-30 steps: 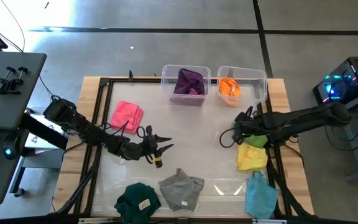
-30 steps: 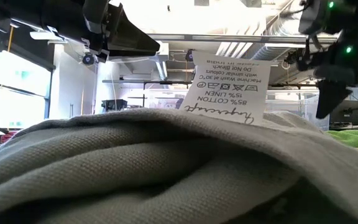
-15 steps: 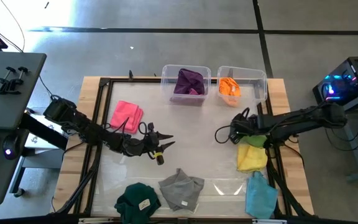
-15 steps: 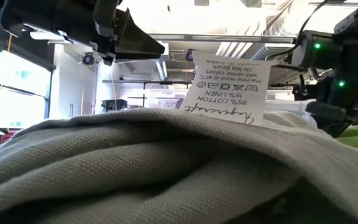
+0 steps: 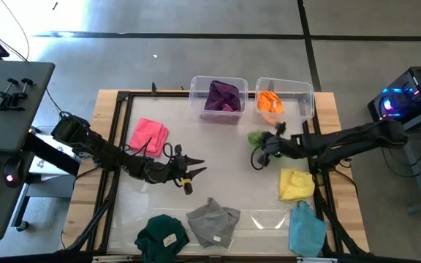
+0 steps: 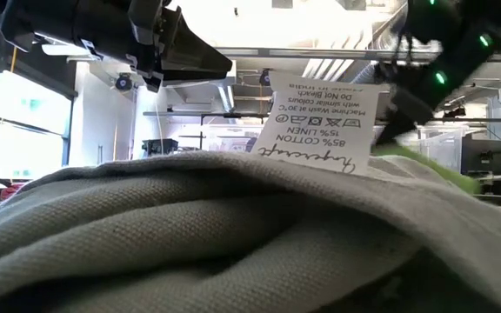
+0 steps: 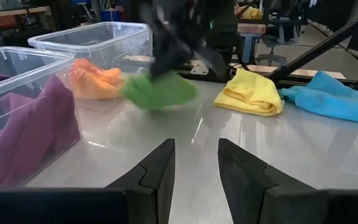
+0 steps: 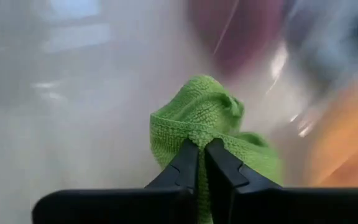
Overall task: Sort towels by color in basket
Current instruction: Put the green towel into the right transparent bin
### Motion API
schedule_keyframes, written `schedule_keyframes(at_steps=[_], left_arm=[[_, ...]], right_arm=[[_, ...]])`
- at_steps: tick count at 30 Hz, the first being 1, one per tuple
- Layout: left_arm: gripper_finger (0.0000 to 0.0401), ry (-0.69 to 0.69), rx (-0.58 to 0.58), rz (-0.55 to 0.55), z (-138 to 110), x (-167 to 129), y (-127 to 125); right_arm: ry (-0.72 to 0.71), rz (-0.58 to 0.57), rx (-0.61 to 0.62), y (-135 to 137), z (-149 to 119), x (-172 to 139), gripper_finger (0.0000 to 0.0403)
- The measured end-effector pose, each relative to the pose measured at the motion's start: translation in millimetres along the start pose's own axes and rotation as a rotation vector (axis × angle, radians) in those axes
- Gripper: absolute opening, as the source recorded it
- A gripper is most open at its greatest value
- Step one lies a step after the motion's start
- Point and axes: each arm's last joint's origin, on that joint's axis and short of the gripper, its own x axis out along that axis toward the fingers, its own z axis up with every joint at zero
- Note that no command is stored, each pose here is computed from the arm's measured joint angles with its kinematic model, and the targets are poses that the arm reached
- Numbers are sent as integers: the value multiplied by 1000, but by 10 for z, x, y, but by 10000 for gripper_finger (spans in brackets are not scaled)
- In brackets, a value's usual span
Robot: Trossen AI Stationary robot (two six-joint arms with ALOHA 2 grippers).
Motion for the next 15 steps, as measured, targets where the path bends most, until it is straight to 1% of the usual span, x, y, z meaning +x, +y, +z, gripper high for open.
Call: schedule_keyframes(at_steps=[1, 3, 5, 6, 8, 11, 13, 15], left_arm=[[107, 0, 0, 0, 0, 0, 0], [107, 2, 2, 0, -2, 0, 0], [107, 1, 1, 0, -1, 0, 0], [107, 0, 0, 0, 0, 0, 0], [107, 0, -1, 0, 0, 0, 0], [107, 0, -9, -1, 0, -1, -1], [107, 1, -16, -3, -2, -5, -8], [107, 1, -15, -7, -3, -12, -18]], right_arm=[[-40, -85, -88, -45, 119, -56, 8], [-85, -287, -224, -160, 371, -176, 13], [-69, -456, -354, -292, 599, -288, 15], [-55, -515, -398, -367, 712, -346, 14], [-38, -574, -445, -526, 907, -438, 9], [17, -593, -481, -796, 1068, -513, 5], [76, -586, -485, -978, 1087, -521, 6], [159, -593, -460, -1147, 1030, -497, 14]])
